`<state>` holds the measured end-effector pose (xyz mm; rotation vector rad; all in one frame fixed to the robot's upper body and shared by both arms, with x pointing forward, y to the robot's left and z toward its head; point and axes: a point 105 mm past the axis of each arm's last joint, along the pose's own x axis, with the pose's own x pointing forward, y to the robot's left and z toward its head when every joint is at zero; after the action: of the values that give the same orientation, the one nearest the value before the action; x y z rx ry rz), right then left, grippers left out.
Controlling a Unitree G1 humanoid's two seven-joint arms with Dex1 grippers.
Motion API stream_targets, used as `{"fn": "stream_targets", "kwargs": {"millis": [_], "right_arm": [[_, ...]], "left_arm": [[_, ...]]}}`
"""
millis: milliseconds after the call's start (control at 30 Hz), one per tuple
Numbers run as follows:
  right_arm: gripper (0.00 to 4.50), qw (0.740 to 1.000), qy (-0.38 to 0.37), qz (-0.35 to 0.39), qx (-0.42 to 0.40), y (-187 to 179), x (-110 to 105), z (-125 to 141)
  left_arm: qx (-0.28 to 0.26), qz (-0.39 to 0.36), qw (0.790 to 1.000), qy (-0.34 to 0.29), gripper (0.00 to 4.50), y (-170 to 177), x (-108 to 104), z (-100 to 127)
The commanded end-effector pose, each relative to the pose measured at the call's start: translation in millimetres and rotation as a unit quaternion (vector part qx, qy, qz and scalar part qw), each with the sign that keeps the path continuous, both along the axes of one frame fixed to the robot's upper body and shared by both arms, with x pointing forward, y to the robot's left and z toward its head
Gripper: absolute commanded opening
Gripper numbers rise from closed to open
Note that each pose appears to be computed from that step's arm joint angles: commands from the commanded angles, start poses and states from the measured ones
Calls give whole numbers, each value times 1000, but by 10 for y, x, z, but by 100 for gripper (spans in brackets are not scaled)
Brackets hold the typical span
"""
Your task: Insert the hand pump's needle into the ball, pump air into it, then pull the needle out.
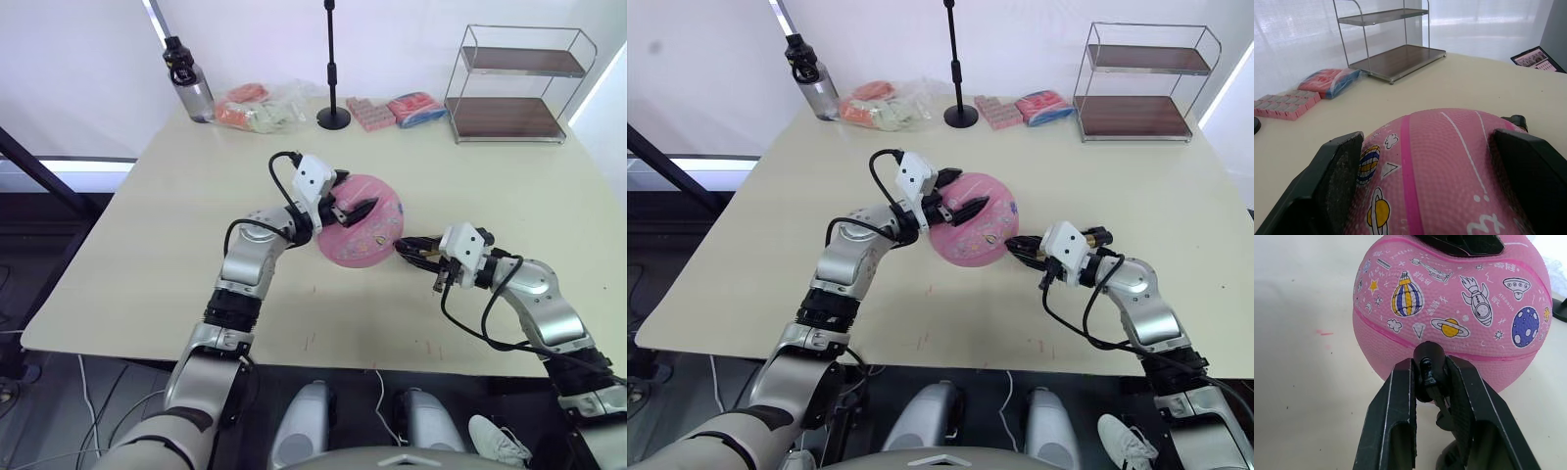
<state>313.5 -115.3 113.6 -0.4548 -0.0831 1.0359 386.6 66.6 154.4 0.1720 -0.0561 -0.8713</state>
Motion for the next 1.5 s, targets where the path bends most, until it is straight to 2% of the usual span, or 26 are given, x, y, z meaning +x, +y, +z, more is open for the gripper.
{"fn": "stream_targets", "kwargs": {"millis": [33,167,467,600,700,1033,1267,1433,1500], "right_arm": [[42,996,-82,-6,-35,-236,-42,263],[42,994,-102,-13,-49,-299,-43,289],[42,994,-91,-25,-50,-446,-83,238],[42,994,-66,-45,-74,-522,-69,-8],[42,993,-69,-56,-79,-539,-35,-67],[42,991,-94,-69,-70,-478,75,-90],[42,990,-104,-75,-57,-526,107,-39],[42,991,-99,-80,-51,-556,110,-56],[42,991,-95,-82,-48,-571,114,-65]], "left_arm": [[63,78,987,125,450,347,29,-800],[67,81,986,129,450,359,34,-833],[60,70,988,122,450,314,35,-797],[36,45,995,78,450,215,38,-544],[20,28,998,46,450,168,34,-357],[-24,-37,996,-73,450,42,-93,422],[-66,-80,987,-123,450,89,-305,890],[-48,-133,982,-121,450,201,-525,956],[-31,-160,981,-107,450,301,-654,908]]}}
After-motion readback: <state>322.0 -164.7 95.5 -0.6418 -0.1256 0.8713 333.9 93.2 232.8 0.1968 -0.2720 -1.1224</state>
